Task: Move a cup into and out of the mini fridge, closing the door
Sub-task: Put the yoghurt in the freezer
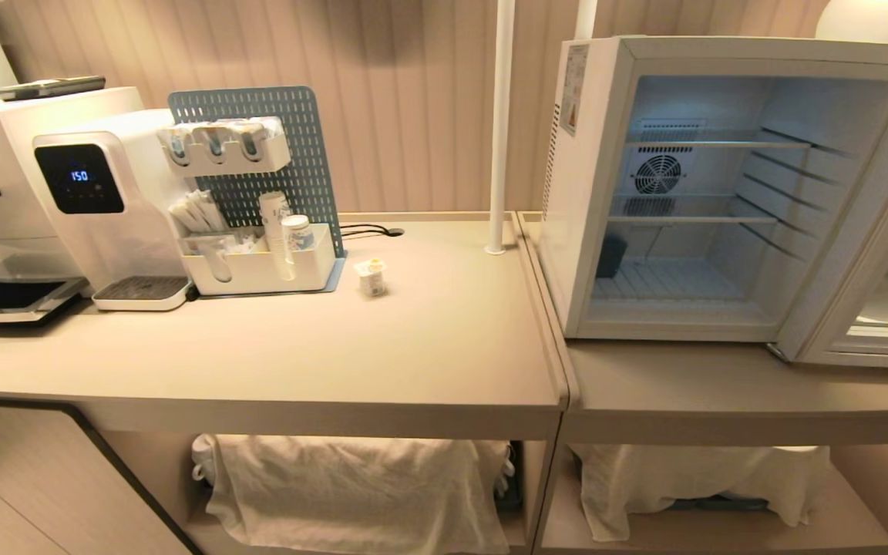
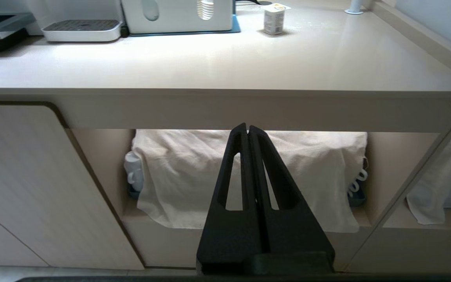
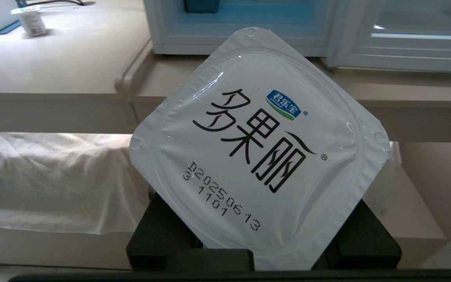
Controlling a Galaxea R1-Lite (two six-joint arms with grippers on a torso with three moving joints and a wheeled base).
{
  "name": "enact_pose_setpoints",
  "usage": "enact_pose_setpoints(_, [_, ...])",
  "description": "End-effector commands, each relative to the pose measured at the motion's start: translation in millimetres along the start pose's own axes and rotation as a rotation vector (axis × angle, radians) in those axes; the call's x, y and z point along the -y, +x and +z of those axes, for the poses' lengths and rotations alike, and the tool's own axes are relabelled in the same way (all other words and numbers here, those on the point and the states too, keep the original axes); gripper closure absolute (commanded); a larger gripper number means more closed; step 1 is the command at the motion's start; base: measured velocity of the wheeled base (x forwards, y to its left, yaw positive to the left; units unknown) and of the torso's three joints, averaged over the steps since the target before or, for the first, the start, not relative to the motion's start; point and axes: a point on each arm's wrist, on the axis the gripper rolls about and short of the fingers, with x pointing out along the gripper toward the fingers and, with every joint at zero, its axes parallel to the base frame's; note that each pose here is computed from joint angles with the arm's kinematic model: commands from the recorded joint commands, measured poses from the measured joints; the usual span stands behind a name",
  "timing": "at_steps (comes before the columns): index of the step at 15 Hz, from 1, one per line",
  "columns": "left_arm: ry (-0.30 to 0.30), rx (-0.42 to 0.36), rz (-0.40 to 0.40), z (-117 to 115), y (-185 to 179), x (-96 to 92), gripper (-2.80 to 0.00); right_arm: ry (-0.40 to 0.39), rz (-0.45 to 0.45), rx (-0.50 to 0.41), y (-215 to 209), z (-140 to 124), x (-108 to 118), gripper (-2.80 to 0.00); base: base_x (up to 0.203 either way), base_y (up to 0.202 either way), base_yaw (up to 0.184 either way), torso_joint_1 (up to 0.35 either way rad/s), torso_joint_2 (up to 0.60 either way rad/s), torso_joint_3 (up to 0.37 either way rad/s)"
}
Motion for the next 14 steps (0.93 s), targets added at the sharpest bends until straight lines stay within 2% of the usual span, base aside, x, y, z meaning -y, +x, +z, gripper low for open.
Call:
enact_pose_setpoints(1, [-0.002, -0.003, 0.001, -0.1, 0.1, 0.0, 0.00, -0.001, 0.001, -0.001, 0.1, 0.0, 0.0, 0.00, 0.000, -0.195, 0.000, 0.003, 0.00, 0.002])
enact_pose_setpoints(4, [-0.002, -0.003, 0.001, -0.1, 0.1, 0.0, 0.00, -0.001, 0.001, -0.004, 0.2, 0.0, 0.0, 0.00, 0.000, -0.137, 0.000, 0.002, 0.00, 0.001])
enact_pose_setpoints(10, [-0.001, -0.001, 0.000, 0.1, 0.1, 0.0, 0.00, -0.001, 0.001, -0.004, 0.2, -0.1, 0.0, 0.00, 0.000, 0.000, 0.000, 0.000, 0.00, 0.000])
enact_pose_setpoints(14, [-0.001, -0.001, 0.000, 0.1, 0.1, 0.0, 0.00, -0.001, 0.001, -0.004, 0.2, -0.1, 0.0, 0.00, 0.178, 0.000, 0.000, 0.000, 0.00, 0.001])
